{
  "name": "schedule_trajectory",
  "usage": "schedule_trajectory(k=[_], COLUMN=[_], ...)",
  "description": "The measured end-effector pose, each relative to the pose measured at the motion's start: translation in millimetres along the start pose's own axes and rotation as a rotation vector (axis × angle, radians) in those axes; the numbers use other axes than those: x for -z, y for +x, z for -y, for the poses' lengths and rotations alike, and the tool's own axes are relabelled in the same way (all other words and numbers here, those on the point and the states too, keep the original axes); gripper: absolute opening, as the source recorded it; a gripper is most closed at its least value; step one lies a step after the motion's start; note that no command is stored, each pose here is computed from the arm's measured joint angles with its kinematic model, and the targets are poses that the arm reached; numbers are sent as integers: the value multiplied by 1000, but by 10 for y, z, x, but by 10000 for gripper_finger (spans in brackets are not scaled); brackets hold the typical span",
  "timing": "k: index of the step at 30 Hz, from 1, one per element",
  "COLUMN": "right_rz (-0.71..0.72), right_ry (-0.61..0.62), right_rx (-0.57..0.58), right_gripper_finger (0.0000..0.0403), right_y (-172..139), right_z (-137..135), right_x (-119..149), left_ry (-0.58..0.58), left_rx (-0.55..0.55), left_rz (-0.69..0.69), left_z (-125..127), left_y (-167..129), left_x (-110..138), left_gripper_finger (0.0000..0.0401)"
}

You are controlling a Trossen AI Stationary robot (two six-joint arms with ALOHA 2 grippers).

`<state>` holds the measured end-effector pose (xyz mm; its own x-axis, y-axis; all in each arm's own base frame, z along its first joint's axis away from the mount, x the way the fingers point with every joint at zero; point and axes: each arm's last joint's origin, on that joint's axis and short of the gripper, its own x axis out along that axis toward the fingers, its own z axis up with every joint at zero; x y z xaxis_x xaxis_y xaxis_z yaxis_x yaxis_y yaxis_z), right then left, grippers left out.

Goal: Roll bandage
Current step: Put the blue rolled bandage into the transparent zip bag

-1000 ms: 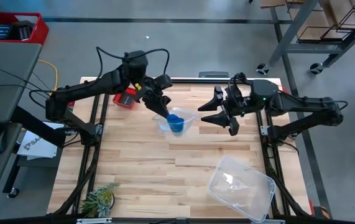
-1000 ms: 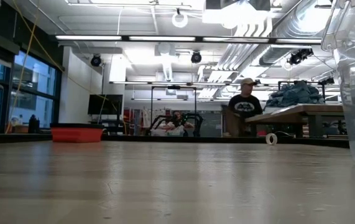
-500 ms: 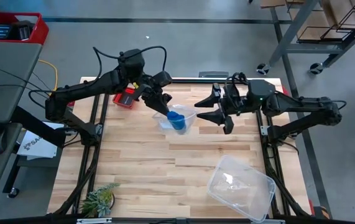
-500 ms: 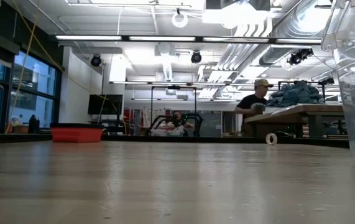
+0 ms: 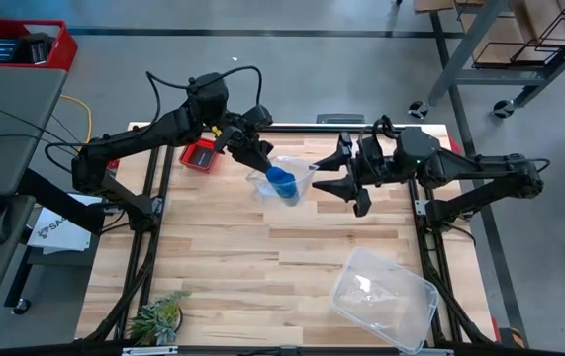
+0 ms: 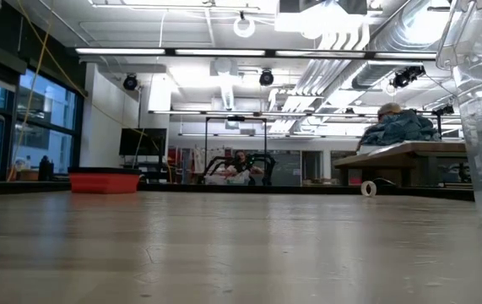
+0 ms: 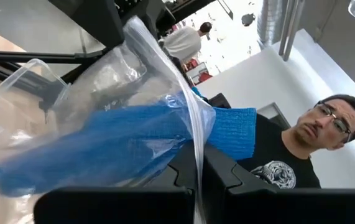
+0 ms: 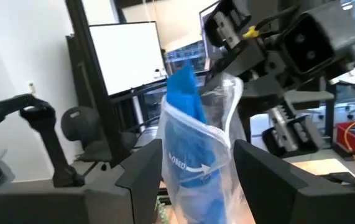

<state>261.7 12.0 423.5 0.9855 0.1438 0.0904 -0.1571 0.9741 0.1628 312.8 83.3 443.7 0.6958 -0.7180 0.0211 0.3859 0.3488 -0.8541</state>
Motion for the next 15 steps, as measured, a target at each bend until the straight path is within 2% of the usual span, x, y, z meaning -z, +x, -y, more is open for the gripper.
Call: schedule_trajectory(k=[6, 15], right_rz=[15, 26], right_ry=[-24, -61], right_rx=[13, 106], right_gripper_finger=[193, 192], right_y=[1, -1], right_z=[2, 32], right_x=[-12, -16], left_ry=[9, 7], left_rx=[-7, -10], left_rz=[12, 17], left_z=[0, -2], left_y=[11, 12], left_x=[1, 0], left_gripper_finger=[0, 0])
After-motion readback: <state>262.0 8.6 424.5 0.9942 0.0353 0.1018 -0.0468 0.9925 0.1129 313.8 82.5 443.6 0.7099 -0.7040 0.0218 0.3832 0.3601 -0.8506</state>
